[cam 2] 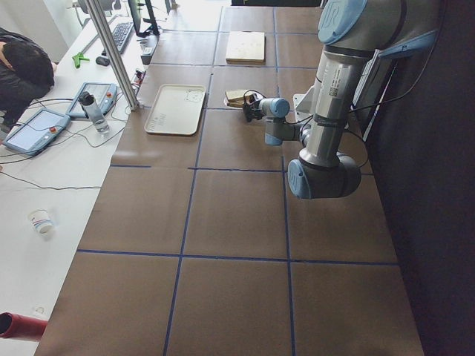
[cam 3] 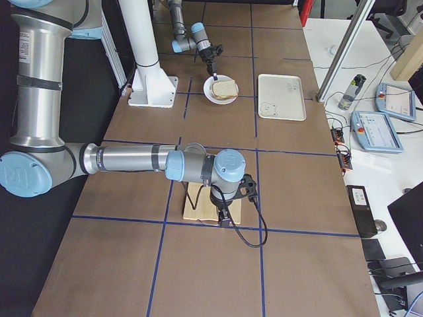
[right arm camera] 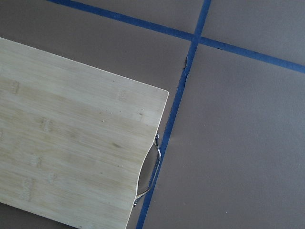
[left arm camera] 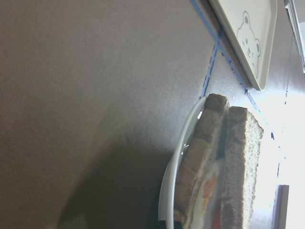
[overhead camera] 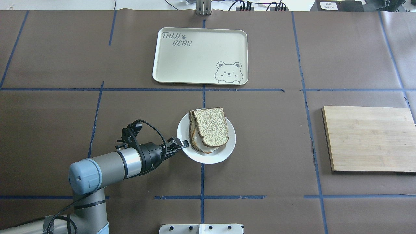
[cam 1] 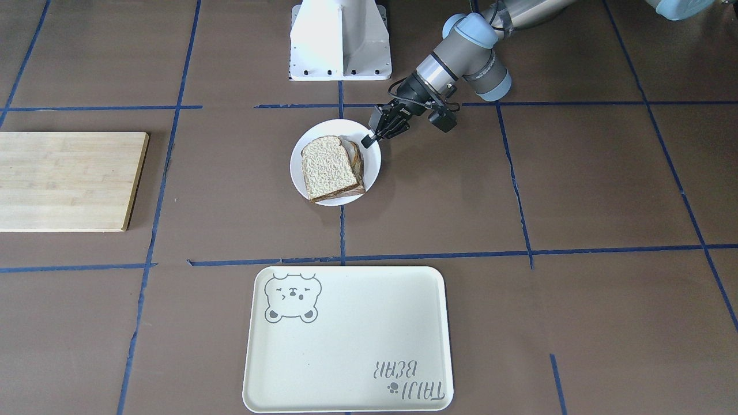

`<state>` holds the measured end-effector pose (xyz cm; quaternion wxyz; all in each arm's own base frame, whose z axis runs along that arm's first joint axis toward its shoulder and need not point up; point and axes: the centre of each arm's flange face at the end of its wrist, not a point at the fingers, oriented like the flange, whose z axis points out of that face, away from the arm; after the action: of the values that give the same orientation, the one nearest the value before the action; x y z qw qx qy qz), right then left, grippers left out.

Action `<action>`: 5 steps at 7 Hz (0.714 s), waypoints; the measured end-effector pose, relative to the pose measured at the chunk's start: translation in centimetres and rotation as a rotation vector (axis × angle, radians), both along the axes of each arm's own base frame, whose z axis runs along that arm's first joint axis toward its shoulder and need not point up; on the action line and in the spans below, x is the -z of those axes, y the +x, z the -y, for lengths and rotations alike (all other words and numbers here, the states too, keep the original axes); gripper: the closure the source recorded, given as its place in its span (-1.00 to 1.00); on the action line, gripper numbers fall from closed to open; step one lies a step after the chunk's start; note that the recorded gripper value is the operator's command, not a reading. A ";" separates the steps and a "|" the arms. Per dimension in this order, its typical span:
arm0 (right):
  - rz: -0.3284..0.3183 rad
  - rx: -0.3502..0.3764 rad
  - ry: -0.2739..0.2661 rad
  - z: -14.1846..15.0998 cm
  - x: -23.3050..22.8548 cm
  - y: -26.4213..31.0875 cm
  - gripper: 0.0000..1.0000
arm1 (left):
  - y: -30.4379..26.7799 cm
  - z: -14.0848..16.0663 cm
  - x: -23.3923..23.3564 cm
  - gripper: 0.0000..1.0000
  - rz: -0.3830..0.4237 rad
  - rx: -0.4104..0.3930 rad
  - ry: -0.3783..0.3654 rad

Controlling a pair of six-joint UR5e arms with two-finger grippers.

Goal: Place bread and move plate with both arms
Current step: 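Slide the plate with the left gripper onto the white bear tray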

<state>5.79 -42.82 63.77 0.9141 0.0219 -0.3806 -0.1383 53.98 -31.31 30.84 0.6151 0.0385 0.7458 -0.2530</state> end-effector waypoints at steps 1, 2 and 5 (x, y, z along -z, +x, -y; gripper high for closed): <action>0.000 0.000 -0.001 0.0 0.0 0.0 -1.00 | -1.0 1.0 0.3 0.93 -0.047 0.025 -0.013; 0.000 -0.001 -0.001 0.0 0.0 0.0 -1.00 | -2.2 2.8 0.6 0.93 -0.089 0.055 -0.056; 0.001 -0.001 -0.001 0.0 0.0 0.0 -1.00 | -2.2 13.2 1.2 0.93 -0.123 0.193 -0.171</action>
<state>5.78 -42.82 63.79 0.9140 0.0215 -0.3810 -0.1376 51.81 -44.54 29.68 0.5419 0.0417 0.7507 -0.3755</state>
